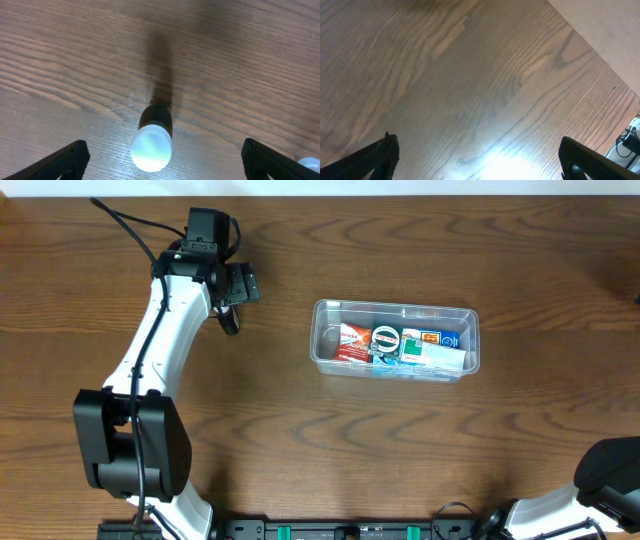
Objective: Pack container
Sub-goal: 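Move the left gripper over the dark bottle with white cap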
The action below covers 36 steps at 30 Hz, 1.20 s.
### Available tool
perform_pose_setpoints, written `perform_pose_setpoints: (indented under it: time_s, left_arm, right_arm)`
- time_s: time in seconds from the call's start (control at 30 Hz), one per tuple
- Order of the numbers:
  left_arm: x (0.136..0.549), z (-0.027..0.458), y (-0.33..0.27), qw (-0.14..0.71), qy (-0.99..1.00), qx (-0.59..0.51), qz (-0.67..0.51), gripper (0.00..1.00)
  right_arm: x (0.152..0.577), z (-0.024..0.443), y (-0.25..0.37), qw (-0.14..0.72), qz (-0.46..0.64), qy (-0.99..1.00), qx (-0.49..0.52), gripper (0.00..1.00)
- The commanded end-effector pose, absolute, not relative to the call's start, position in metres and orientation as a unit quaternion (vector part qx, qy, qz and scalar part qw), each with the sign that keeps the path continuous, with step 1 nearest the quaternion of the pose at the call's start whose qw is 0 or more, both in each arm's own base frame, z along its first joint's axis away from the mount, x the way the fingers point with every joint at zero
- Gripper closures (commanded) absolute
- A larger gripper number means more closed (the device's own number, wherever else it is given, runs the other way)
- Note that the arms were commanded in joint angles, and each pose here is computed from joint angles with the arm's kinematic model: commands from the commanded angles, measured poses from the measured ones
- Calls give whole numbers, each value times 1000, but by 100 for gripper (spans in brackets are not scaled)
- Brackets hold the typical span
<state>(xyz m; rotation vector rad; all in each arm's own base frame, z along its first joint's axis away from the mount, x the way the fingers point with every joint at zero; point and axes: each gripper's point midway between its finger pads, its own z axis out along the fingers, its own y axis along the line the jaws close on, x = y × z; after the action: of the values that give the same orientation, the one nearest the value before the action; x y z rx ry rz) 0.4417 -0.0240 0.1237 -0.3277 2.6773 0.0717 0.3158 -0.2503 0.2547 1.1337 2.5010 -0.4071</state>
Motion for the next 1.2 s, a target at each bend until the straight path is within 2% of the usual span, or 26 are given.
perform_pose_setpoints:
  time_s: [0.0, 0.1, 0.23, 0.67, 0.83, 0.97, 1.1, 1.17]
  left_arm:
    - [438, 104, -17, 196, 971, -131, 42, 3]
    - [438, 97, -16, 189, 972, -131, 44, 4]
    - [439, 97, -14, 189, 972, -134, 44, 18]
    - [435, 72, -8, 160, 976, -139, 52, 20]
    - [435, 73, -8, 159, 976, -138, 52, 36]
    - [435, 72, -8, 159, 976, -138, 52, 42]
    - [434, 72, -8, 159, 976, -138, 52, 60]
    - [434, 72, -8, 159, 976, -138, 52, 61]
  right_arm:
    - [313, 260, -253, 186, -149, 884, 403, 1]
    - [313, 260, -253, 186, -149, 884, 403, 1]
    - [313, 260, -253, 187, -149, 884, 403, 1]
    - [313, 260, -253, 187, -149, 884, 403, 1]
    - [313, 260, -253, 186, -149, 884, 403, 1]
    - [313, 260, -253, 187, -149, 884, 403, 1]
    - [313, 260, -253, 187, -149, 884, 403, 1]
    - [313, 260, -253, 187, -149, 884, 403, 1]
